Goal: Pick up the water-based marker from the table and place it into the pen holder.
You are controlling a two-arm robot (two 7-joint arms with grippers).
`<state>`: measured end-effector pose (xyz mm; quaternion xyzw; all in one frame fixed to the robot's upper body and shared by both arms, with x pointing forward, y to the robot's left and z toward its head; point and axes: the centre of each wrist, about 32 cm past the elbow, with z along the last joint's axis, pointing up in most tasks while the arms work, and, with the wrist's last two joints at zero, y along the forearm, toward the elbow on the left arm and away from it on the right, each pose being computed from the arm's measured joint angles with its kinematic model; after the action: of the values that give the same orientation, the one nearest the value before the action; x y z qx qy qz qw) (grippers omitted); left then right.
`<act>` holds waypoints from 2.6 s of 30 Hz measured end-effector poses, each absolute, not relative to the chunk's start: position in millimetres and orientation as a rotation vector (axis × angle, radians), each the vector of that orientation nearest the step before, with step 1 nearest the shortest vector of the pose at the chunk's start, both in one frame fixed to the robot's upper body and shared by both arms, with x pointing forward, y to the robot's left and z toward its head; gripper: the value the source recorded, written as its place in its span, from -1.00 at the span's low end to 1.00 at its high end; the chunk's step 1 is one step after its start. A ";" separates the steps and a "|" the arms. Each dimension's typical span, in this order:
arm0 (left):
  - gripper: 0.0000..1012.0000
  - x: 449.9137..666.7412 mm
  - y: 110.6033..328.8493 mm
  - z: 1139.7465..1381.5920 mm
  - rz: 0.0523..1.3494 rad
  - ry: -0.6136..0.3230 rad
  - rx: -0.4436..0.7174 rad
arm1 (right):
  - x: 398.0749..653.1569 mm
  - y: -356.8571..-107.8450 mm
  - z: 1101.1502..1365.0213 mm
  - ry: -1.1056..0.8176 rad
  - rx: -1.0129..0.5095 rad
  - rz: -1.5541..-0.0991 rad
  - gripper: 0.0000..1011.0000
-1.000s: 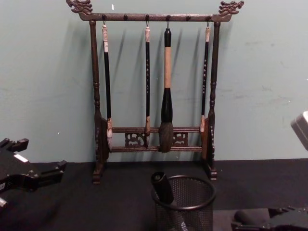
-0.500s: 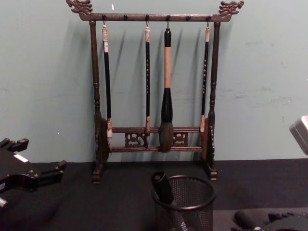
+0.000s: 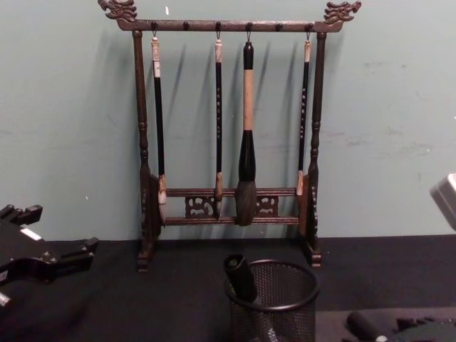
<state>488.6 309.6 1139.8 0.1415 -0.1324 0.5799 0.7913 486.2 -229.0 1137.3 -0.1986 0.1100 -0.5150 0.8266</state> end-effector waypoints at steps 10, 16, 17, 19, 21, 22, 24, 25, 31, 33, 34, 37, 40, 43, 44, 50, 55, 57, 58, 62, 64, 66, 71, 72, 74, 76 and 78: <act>0.98 488.6 309.7 1139.8 1.248 -0.285 0.304 | 486.1 -228.7 1137.3 0.233 -0.423 -1.095 0.98; 0.98 488.6 309.7 1139.8 1.248 -0.285 0.304 | 486.0 -228.7 1137.5 0.232 -0.422 -1.095 0.84; 0.98 488.6 309.7 1139.8 1.248 -0.285 0.304 | 486.0 -228.6 1137.5 0.232 -0.422 -1.095 0.81; 0.98 488.6 309.7 1139.8 1.248 -0.285 0.304 | 486.0 -228.6 1137.6 0.231 -0.422 -1.095 0.66; 0.98 488.6 309.7 1139.8 1.248 -0.285 0.305 | 486.0 -228.5 1137.6 0.231 -0.422 -1.095 0.63; 0.98 488.6 309.7 1139.8 1.248 -0.285 0.304 | 486.0 -228.5 1137.6 0.231 -0.422 -1.095 0.56; 0.98 488.6 309.7 1139.8 1.248 -0.285 0.304 | 486.0 -228.5 1137.6 0.231 -0.422 -1.095 0.41; 0.98 488.6 309.7 1139.8 1.248 -0.285 0.304 | 486.0 -228.5 1137.6 0.231 -0.422 -1.095 0.37; 0.98 488.6 309.7 1139.8 1.248 -0.285 0.305 | 486.0 -228.5 1137.6 0.230 -0.422 -1.096 -0.18; 0.98 488.6 309.7 1139.8 1.248 -0.285 0.304 | 486.0 -228.5 1137.6 0.230 -0.422 -1.096 -0.27; 0.98 488.6 309.7 1139.8 1.248 -0.285 0.304 | 486.0 -228.5 1137.6 0.230 -0.422 -1.096 -0.34; 0.98 488.6 309.7 1139.8 1.248 -0.285 0.304 | 486.0 -228.5 1137.6 0.230 -0.422 -1.096 -0.55; 0.98 488.6 309.7 1139.8 1.248 -0.285 0.305 | 486.0 -228.5 1137.6 0.230 -0.422 -1.096 -0.55; 0.98 488.6 309.7 1139.8 1.248 -0.285 0.305 | 486.0 -228.5 1137.6 0.230 -0.422 -1.096 -0.55; 0.98 488.6 309.7 1139.8 1.248 -0.285 0.305 | 486.0 -228.5 1137.6 0.230 -0.422 -1.096 -0.55; 0.98 488.6 309.7 1139.8 1.248 -0.285 0.304 | 485.0 -231.0 1137.6 0.224 -0.399 -1.094 -0.55; 0.98 488.6 309.7 1139.8 1.248 -0.285 0.304 | 483.7 -234.6 1139.3 0.203 -0.343 -1.092 -0.55; 0.98 488.6 309.7 1139.8 1.248 -0.285 0.304 | 483.5 -235.4 1140.2 0.196 -0.328 -1.092 -0.55; 0.98 488.6 309.7 1139.8 1.248 -0.285 0.304 | 483.4 -235.8 1141.3 0.189 -0.315 -1.092 -0.55; 0.98 488.6 309.7 1139.8 1.248 -0.285 0.304 | 483.8 -236.8 1144.3 0.172 -0.282 -1.091 -0.55; 0.98 488.6 309.7 1139.8 1.248 -0.285 0.305 | 484.0 -236.9 1145.5 0.165 -0.268 -1.090 -0.55; 0.98 488.6 309.7 1139.8 1.248 -0.285 0.304 | 485.2 -236.8 1148.5 0.149 -0.244 -1.088 -0.55; 0.98 488.6 309.7 1139.8 1.248 -0.285 0.304 | 489.2 -236.0 1156.8 0.111 -0.187 -1.080 -0.55; 0.98 488.6 309.7 1139.8 1.248 -0.285 0.304 | 489.2 -236.0 1156.8 0.111 -0.187 -1.080 -0.55; 0.98 488.6 309.7 1139.8 1.248 -0.285 0.304 | 491.6 -234.8 1161.9 0.089 -0.156 -1.070 -0.55; 0.98 488.6 309.7 1139.8 1.248 -0.285 0.304 | 493.8 -233.5 1165.6 0.073 -0.135 -1.058 -0.55; 0.98 488.6 309.7 1139.8 1.248 -0.285 0.305 | 495.4 -232.1 1168.1 0.063 -0.123 -1.047 -0.55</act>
<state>488.6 309.7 1139.8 0.1415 -0.1325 0.5799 0.7913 495.4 -232.1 1168.1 -0.0586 0.0300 -0.4995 0.8638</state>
